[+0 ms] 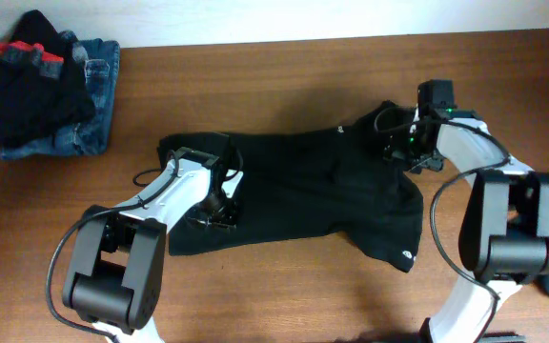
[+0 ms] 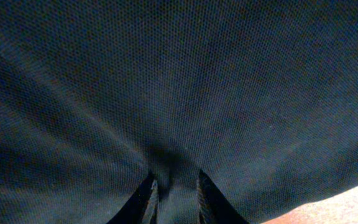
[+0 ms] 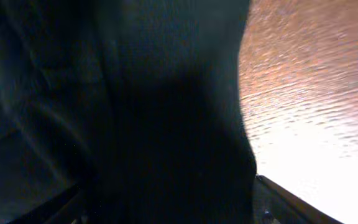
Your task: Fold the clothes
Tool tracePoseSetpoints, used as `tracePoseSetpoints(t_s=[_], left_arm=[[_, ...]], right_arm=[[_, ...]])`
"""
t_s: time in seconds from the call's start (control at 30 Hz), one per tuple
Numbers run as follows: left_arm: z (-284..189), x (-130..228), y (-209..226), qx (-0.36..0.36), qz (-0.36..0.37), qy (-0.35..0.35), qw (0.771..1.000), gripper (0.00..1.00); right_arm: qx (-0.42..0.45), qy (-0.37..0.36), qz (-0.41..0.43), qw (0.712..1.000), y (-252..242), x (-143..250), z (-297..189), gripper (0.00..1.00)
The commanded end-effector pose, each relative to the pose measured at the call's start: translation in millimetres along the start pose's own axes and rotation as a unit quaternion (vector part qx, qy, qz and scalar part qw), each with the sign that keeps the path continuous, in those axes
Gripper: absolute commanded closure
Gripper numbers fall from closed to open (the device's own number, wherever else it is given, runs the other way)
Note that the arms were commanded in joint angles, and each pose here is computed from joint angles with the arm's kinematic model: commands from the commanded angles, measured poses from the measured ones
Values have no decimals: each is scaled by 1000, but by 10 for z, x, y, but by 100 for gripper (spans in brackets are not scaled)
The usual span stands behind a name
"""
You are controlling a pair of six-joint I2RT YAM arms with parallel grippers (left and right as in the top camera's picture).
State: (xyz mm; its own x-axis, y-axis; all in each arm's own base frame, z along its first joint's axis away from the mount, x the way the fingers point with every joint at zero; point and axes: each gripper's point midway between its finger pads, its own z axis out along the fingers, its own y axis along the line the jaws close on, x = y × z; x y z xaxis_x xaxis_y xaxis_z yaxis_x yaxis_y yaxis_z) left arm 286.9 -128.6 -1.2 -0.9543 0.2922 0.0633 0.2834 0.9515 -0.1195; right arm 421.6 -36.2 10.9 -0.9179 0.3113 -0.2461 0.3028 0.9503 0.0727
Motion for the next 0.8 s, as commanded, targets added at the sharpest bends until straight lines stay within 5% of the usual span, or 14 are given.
tracePoseSetpoints(t_s=[0.0,0.2,0.53,0.63,0.77], left_arm=[[61,102,-11,4,-2,17,1000,79],[54,184,101,-28,-4,33,999,84],[25,287,290,-80,-53,50,994,87],[15,302,349,-80,-62,53,993,86],[9,304,400,-78,-72,53,993,74]], right_arm=[[9,4,-5,1000,-31,-11,109,29],[74,-6,-5,997,-257,-46,160,59],[151,-20,7,988,-620,-109,98,63],[146,-17,13,989,-653,-101,101,45],[121,-14,15,992,-580,-100,120,0]])
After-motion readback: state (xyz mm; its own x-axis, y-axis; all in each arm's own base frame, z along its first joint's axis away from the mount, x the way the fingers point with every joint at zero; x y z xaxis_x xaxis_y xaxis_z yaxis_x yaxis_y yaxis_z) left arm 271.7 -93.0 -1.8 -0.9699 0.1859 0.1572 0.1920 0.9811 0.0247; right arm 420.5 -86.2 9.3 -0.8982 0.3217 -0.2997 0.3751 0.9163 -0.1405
